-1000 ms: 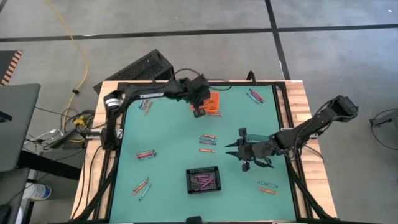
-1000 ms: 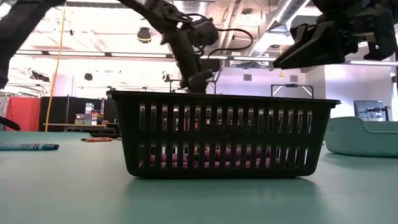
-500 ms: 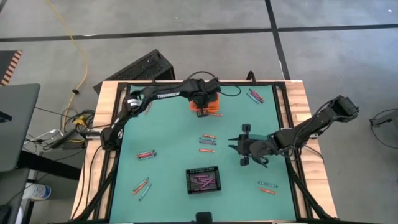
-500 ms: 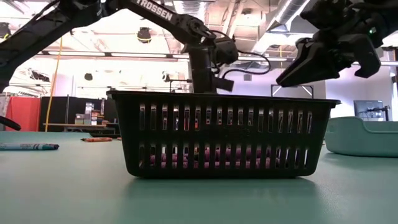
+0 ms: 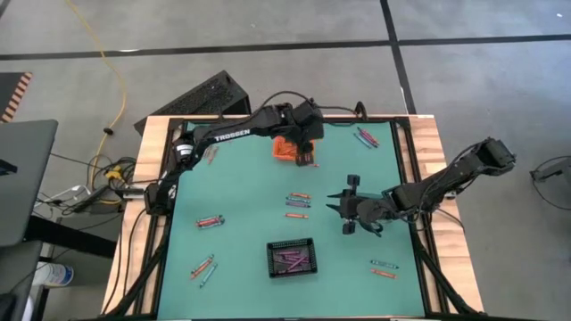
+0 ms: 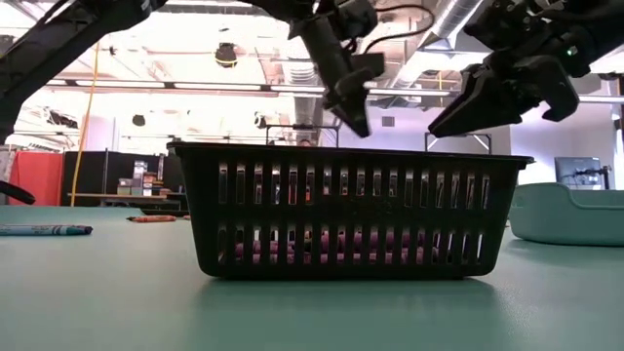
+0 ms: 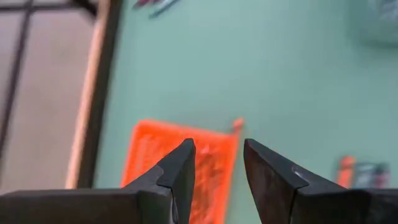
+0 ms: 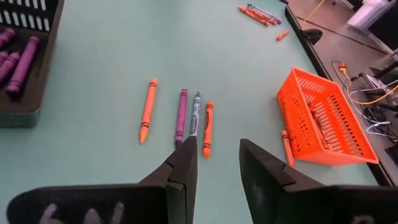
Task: Sort crayons
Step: Put the orange crayon into the orange bin
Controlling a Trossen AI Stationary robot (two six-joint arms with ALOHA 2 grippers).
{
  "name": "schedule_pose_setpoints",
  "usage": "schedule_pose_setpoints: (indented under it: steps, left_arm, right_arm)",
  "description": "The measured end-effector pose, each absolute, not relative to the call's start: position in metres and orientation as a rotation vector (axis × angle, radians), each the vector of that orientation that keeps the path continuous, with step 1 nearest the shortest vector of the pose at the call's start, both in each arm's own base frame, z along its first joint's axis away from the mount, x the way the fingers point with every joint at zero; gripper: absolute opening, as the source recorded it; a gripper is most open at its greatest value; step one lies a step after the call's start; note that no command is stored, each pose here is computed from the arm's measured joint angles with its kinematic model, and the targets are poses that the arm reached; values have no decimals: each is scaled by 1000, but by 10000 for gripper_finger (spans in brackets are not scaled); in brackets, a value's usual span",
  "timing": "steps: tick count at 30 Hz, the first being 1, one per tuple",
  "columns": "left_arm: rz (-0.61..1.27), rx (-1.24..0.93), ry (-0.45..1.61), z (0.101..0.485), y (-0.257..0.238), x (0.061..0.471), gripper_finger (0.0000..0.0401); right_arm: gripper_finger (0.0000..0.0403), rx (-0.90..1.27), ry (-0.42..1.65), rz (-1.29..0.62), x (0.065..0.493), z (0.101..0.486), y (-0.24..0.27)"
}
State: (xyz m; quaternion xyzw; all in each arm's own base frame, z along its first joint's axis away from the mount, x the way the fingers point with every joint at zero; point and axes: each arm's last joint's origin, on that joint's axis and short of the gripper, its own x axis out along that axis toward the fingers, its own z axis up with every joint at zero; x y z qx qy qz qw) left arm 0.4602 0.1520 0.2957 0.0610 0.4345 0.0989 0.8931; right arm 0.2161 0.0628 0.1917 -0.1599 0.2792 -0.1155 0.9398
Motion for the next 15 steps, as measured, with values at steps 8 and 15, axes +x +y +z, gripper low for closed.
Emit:
schedule_pose_setpoints:
  steps: [8, 15]
  left_arm:
    - [103, 261, 778, 280, 132, 481, 126]
    - [19, 242, 792, 257, 145, 487, 126]
  right_arm:
    - [118, -332, 606, -191, 210, 188, 72]
    - [118, -370, 635, -133, 202, 185, 84]
